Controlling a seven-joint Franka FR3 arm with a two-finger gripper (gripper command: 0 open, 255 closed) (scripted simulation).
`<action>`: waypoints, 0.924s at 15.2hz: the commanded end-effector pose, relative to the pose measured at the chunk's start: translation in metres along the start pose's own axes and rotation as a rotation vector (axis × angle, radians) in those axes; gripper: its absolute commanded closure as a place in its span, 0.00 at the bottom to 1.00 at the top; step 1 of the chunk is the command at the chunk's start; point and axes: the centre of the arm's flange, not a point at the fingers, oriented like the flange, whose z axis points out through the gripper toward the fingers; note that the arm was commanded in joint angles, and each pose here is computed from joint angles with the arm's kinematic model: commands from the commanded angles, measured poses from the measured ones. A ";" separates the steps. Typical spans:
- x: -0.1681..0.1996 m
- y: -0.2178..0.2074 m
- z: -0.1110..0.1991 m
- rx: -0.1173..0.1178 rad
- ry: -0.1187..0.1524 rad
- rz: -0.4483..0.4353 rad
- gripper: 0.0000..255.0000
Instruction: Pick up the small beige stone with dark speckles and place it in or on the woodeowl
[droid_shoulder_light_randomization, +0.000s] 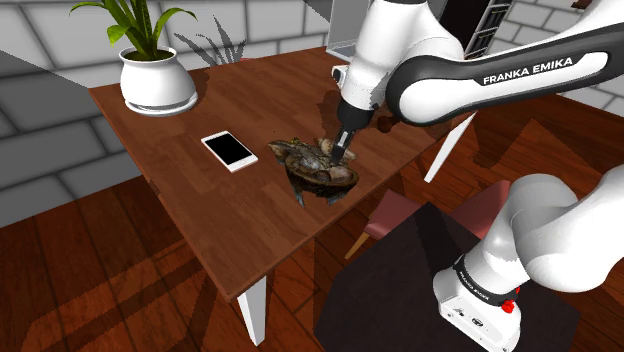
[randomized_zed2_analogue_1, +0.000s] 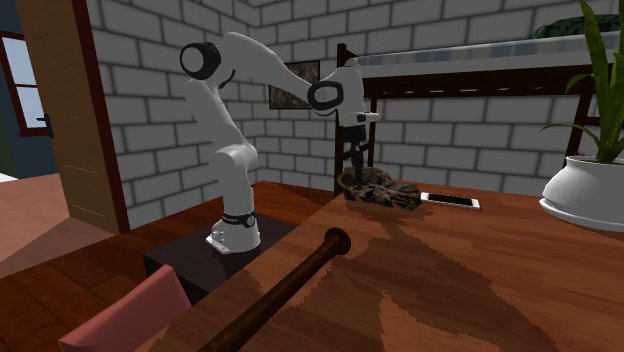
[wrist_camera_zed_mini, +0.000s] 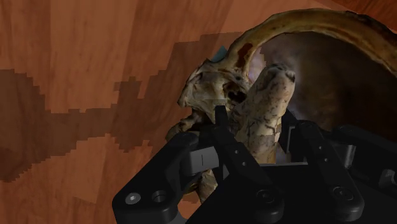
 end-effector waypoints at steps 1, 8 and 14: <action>0.001 0.001 -0.011 0.000 0.000 0.000 1.00; 0.005 0.004 -0.048 0.000 0.000 0.000 1.00; 0.010 0.008 -0.079 0.000 0.000 0.000 1.00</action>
